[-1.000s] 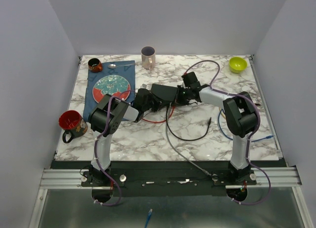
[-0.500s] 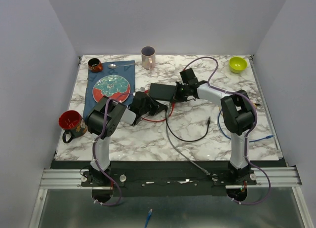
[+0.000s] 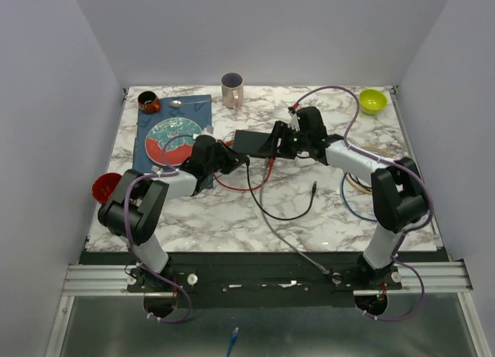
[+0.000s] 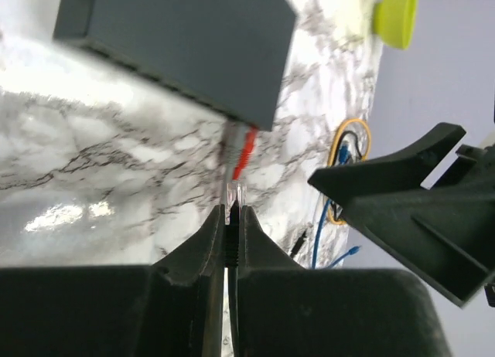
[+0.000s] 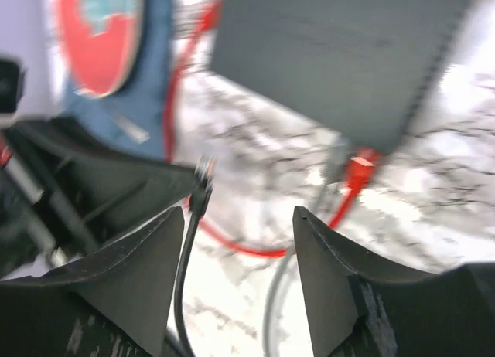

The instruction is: Pull the plug from the switch port

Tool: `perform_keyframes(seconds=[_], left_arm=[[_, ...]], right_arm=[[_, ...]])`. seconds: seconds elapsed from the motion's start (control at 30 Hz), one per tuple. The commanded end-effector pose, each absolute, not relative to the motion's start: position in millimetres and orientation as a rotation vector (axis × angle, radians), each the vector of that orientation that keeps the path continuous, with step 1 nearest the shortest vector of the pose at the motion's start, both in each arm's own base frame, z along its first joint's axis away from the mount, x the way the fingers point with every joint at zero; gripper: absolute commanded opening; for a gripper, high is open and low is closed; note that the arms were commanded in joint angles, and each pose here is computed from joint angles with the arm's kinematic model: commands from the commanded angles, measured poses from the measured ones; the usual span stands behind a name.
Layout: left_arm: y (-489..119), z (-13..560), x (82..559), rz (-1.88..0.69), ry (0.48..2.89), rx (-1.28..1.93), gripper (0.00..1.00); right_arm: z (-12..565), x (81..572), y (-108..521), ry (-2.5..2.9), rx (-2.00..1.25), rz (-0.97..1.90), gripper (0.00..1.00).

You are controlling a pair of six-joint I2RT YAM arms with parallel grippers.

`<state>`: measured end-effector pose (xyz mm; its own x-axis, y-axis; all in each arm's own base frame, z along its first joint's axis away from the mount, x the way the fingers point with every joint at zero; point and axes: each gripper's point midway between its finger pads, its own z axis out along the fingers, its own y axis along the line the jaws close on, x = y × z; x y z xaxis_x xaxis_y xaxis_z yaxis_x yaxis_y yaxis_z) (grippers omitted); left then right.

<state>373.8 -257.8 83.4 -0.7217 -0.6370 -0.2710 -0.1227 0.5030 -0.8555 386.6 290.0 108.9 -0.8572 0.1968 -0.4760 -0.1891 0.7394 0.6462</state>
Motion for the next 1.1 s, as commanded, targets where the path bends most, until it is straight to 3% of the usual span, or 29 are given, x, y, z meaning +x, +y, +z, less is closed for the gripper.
perform_keyframes(seconds=[0.0, 0.23, 0.37, 0.5, 0.67, 0.77, 0.8, 0.87, 0.9, 0.97, 1.0, 1.07], left_arm=[[-246, 124, 380, -1.104, 2.093, -0.502, 0.00], [-243, 143, 372, -1.119, 2.059, -0.461, 0.00], [-239, 145, 363, -1.118, 2.054, -0.456, 0.00], [-233, 147, 354, -1.107, 2.047, -0.457, 0.00], [-223, 154, 341, -1.085, 2.024, -0.460, 0.00], [-221, 158, 336, -1.089, 2.021, -0.461, 0.00], [-219, 158, 335, -1.081, 2.024, -0.462, 0.08], [-212, 161, 330, -1.051, 2.032, -0.496, 0.24], [-208, 164, 328, -1.039, 2.019, -0.510, 0.39], [-191, 175, 321, -0.991, 1.961, -0.558, 0.55], [-184, 178, 318, -0.965, 1.945, -0.581, 0.68], [-165, 186, 311, -0.891, 1.914, -0.618, 0.73]], right_arm=[[163, 346, 312, 2.231, -0.231, 1.233, 0.68], [159, 249, 353, 2.227, -0.572, 1.350, 0.68], [135, 217, 365, 2.286, -0.655, 1.305, 0.65], [113, 208, 366, 2.372, -0.619, 1.255, 0.46], [112, 210, 363, 2.384, -0.586, 1.208, 0.39], [113, 211, 360, 2.393, -0.569, 1.163, 0.18], [114, 214, 357, 2.393, -0.550, 1.135, 0.09], [131, 220, 352, 2.343, -0.523, 1.100, 0.01], [135, 229, 345, 2.330, -0.494, 1.025, 0.01], [154, 240, 335, 2.275, -0.456, 0.947, 0.00], [160, 252, 324, 2.260, -0.423, 0.842, 0.01], [178, 267, 307, 2.217, -0.368, 0.737, 0.00]])
